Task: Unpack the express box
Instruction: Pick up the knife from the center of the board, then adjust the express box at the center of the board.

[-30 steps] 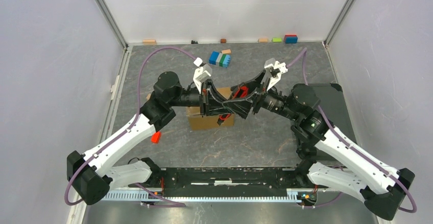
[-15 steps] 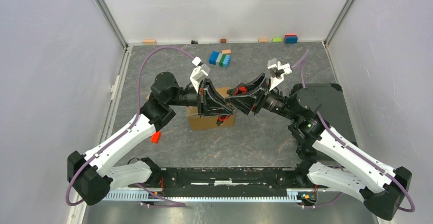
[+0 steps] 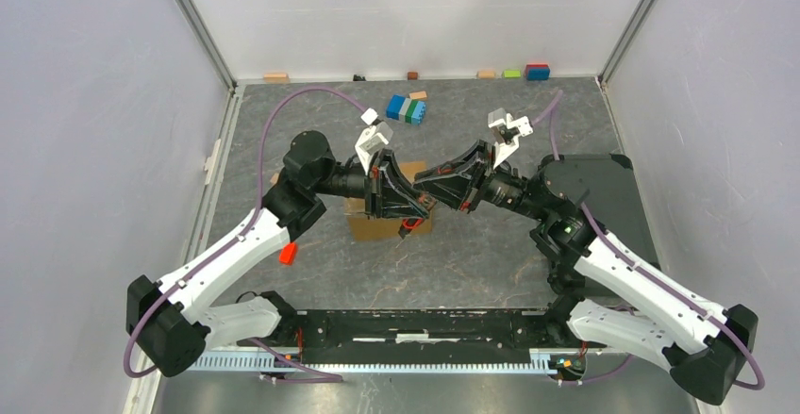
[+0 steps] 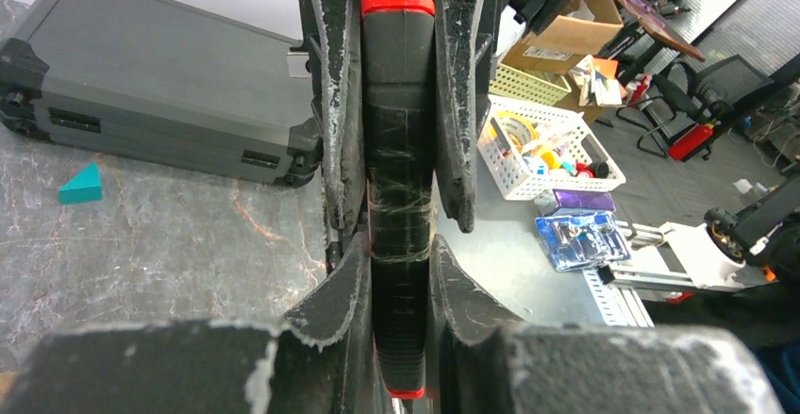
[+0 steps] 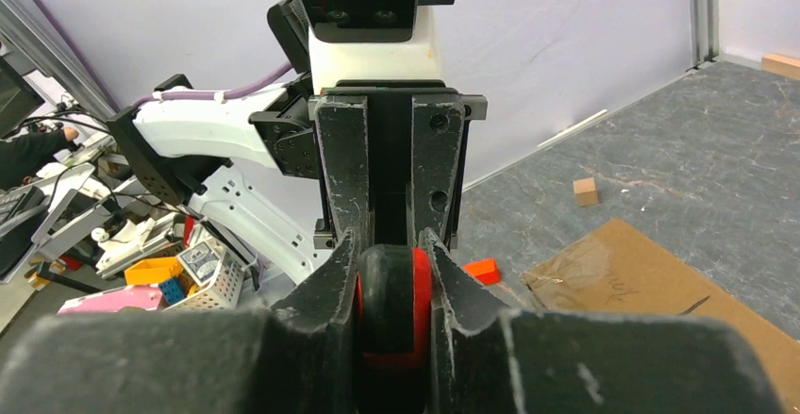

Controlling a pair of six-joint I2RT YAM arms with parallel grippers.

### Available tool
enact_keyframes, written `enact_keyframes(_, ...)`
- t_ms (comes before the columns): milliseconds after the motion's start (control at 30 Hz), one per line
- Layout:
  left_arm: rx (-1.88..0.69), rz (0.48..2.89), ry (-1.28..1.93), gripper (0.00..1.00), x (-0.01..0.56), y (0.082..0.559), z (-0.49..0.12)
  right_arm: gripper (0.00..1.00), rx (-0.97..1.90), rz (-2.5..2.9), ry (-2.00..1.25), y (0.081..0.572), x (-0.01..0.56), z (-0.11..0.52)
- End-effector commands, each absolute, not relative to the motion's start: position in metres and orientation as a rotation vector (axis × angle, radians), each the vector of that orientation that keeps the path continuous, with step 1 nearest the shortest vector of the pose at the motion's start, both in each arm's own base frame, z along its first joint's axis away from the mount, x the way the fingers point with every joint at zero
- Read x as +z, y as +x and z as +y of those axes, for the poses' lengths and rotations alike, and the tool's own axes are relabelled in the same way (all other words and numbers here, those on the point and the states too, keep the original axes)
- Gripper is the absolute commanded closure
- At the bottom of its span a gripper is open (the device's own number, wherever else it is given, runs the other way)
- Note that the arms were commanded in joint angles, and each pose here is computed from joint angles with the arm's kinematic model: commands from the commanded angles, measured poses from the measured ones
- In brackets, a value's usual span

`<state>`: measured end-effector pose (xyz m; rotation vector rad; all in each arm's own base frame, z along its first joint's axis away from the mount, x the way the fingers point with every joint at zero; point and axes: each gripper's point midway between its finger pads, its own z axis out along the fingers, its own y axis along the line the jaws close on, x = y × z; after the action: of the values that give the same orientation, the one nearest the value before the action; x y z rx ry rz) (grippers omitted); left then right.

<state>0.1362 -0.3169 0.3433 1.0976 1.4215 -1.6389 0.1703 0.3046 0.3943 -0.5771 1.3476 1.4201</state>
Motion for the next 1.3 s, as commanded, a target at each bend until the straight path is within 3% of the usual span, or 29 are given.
enact_keyframes(0,-1.606,1.426,1.090,0.98,0.351,0.142,-0.318,0.99,1.386,1.309,-0.610,0.171,0.402,0.303)
enact_keyframes(67,-1.556,1.509,1.031,0.95,0.341,0.152,-0.317,1.00,1.322,1.343,-0.591,0.180,0.397,0.299)
enact_keyframes(100,-1.527,1.545,1.004,0.88,0.336,0.157,-0.315,1.00,1.284,1.358,-0.579,0.184,0.394,0.297)
enact_keyframes(133,-1.482,1.592,0.957,0.73,0.330,0.164,-0.313,1.00,1.244,1.376,-0.562,0.190,0.392,0.294)
enact_keyframes(200,-1.402,1.681,0.873,0.62,0.318,0.177,-0.305,1.00,1.158,1.408,-0.522,0.201,0.387,0.285)
enact_keyframes(267,-1.302,1.762,0.756,0.42,0.308,0.193,-0.295,1.00,1.076,1.436,-0.482,0.211,0.383,0.276)
enact_keyframes(367,-1.142,1.840,0.581,0.28,0.300,0.212,-0.272,1.00,0.945,1.472,-0.424,0.225,0.377,0.259)
enact_keyframes(533,-0.673,2.015,0.106,0.18,0.277,0.255,-0.195,1.00,0.679,1.602,-0.338,0.252,0.345,0.228)
enact_keyframes(667,-0.488,2.059,-0.061,0.01,0.260,0.268,-0.158,1.00,0.466,1.713,-0.288,0.273,0.310,0.208)
enact_keyframes(867,-0.465,2.128,-0.187,0.00,0.225,0.299,-0.140,1.00,0.234,1.771,-0.312,0.291,0.271,0.215)
enact_keyframes(1267,-0.755,2.143,-0.172,0.00,0.201,0.346,-0.184,1.00,0.202,1.805,-0.418,0.296,0.229,0.252)
